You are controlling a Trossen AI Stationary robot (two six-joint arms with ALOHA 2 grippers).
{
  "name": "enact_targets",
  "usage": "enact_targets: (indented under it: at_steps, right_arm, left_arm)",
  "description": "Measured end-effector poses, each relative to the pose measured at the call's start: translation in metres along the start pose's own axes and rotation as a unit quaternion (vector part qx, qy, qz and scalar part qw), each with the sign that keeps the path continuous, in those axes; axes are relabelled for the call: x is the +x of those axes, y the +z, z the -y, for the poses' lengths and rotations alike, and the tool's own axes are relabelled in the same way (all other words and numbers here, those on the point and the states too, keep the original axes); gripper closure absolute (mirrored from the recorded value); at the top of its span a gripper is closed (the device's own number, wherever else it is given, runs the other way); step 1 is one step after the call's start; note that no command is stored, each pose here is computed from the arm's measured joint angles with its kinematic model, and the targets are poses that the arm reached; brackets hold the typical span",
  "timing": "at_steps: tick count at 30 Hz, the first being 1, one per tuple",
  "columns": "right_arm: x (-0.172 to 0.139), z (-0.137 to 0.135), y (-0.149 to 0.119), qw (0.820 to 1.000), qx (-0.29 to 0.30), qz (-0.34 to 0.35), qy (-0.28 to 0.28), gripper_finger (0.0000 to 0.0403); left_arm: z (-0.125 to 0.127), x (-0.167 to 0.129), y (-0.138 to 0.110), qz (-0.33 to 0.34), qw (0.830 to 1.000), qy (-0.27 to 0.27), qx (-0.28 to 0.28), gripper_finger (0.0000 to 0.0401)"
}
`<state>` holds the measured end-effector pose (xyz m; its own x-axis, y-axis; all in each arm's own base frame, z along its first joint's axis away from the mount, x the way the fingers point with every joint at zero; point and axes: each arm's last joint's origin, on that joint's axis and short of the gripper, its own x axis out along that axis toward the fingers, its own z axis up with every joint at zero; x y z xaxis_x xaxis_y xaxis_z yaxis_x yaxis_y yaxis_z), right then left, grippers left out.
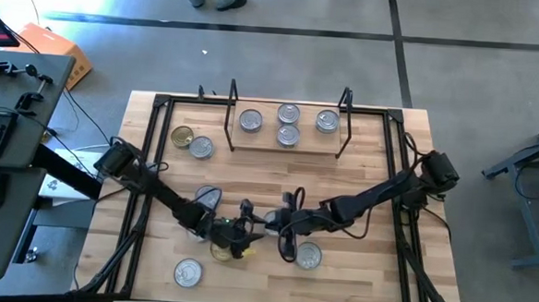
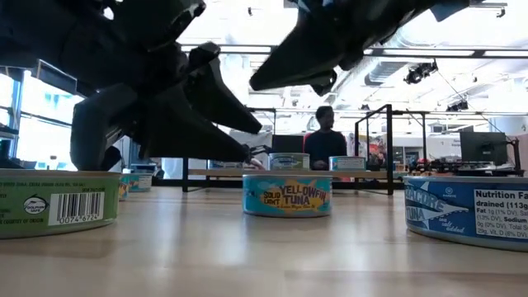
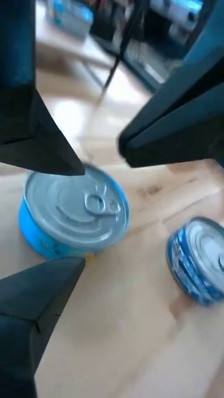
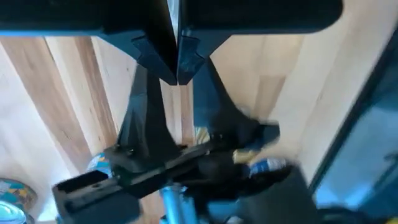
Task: Stack canned seafood by type on shelf
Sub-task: Put the yellow and blue tuna can on the shelf
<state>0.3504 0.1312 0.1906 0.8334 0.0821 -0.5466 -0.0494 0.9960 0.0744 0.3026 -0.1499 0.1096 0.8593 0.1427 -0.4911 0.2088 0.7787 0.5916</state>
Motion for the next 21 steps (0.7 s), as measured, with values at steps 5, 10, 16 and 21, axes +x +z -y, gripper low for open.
enact_targets:
  at_steps: [5,10,16,21]
  right_arm:
    - [-0.022,-0.016,0.004,1.0,-0.02,-0.001,0.003,0.0403]
    - [-0.05,-0.046,0.005,0.998,-0.037,0.031,-0.032,0.0403]
    - [-0.076,-0.08,-0.007,0.996,-0.075,0.039,-0.036,0.0403]
    - [-0.088,-0.1,-0.018,0.995,-0.096,0.037,-0.01,0.0403]
  left_arm:
    - [-0.007,0.008,-0.004,0.019,0.997,-0.071,-0.023,0.0192]
    - [-0.022,0.018,-0.013,0.024,0.99,-0.124,-0.065,0.023]
    - [-0.034,0.025,-0.016,0.027,0.989,-0.131,-0.064,0.0292]
    - [-0.04,0.029,-0.012,0.03,0.989,-0.14,-0.042,0.0326]
